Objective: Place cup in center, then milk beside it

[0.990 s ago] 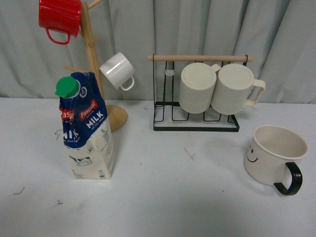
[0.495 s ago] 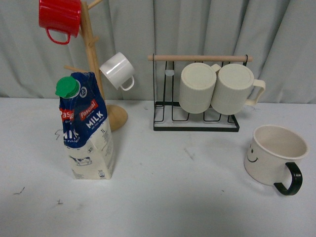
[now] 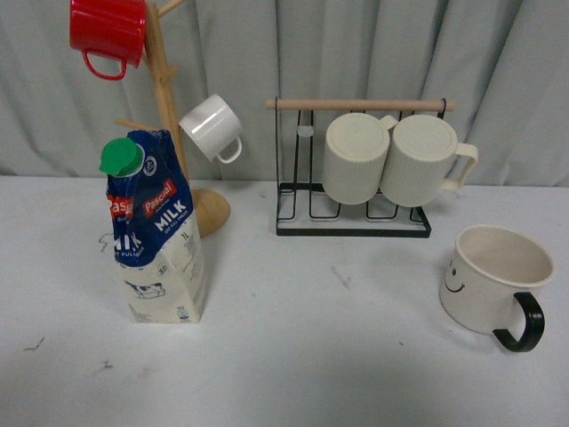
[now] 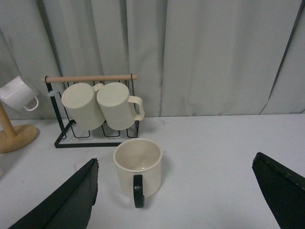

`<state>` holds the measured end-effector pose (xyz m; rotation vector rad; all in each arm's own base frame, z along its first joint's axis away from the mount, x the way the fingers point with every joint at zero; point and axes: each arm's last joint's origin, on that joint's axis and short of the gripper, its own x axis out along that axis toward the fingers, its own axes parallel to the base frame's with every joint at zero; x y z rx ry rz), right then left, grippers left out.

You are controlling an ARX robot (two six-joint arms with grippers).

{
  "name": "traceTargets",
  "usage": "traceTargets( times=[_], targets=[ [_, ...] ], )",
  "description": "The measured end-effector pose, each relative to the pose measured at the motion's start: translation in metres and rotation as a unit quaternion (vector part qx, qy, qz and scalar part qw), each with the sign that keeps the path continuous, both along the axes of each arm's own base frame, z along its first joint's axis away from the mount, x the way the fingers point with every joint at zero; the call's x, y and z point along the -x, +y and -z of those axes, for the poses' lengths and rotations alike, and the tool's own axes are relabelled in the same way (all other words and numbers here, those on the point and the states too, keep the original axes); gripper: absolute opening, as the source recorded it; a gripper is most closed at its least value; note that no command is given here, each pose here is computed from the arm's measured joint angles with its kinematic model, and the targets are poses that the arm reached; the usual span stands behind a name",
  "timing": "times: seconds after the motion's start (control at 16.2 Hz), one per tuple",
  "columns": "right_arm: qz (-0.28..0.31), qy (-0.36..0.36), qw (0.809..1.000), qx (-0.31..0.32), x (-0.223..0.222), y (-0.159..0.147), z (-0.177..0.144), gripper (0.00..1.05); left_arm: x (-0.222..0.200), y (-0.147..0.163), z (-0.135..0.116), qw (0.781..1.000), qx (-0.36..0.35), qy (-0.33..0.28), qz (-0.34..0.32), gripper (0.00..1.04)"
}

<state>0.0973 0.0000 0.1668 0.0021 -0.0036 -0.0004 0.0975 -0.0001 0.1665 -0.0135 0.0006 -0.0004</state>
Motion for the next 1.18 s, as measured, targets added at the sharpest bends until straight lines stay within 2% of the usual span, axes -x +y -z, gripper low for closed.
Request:
traceTargets(
  times=[0.37, 0.43, 0.49, 0.56, 0.68, 0.74, 0.8, 0.93, 1.05, 1.18],
  targets=[
    [0.000, 0.000, 1.000, 0.000, 0.000, 0.000, 0.000, 0.98, 0.000, 0.000, 0.000, 1.000, 0.000, 0.000, 0.000, 0.98],
    [-0.027, 0.025, 0.999, 0.005, -0.002, -0.001, 0.001, 0.98, 0.000, 0.000, 0.000, 1.000, 0.000, 0.000, -0.001, 0.98],
    [-0.034, 0.037, 0.999, 0.006, -0.015, -0.003, -0.011, 0.98, 0.000, 0.000, 0.000, 1.000, 0.000, 0.000, 0.000, 0.98],
    [-0.030, 0.019, 0.999, 0.007, -0.029, -0.005, -0.028, 0.98, 0.000, 0.000, 0.000, 1.000, 0.000, 0.000, 0.000, 0.98],
    [0.005, -0.011, 1.000, -0.013, -0.075, -0.017, -0.065, 0.98, 0.000, 0.000, 0.000, 1.000, 0.000, 0.000, 0.000, 0.98],
    [0.019, 0.008, 0.999, -0.032, -0.100, -0.022, -0.072, 0.98, 0.000, 0.000, 0.000, 1.000, 0.000, 0.000, 0.000, 0.98],
    [0.039, 0.057, 0.996, -0.062, -0.131, -0.029, -0.069, 0.98, 0.000, 0.000, 0.000, 1.000, 0.000, 0.000, 0.000, 0.98],
    [0.065, 0.166, 0.979, -0.103, -0.185, -0.036, -0.048, 0.98, 0.000, 0.000, 0.000, 1.000, 0.000, 0.000, 0.000, 0.98],
    [0.070, 0.245, 0.961, -0.112, -0.221, -0.035, -0.030, 0.98, 0.000, 0.000, 0.000, 1.000, 0.000, 0.000, 0.000, 0.98],
    [0.076, 0.322, 0.937, -0.112, -0.238, -0.028, 0.000, 0.98, 0.000, 0.000, 0.000, 1.000, 0.000, 0.000, 0.000, 0.98]
  ],
)
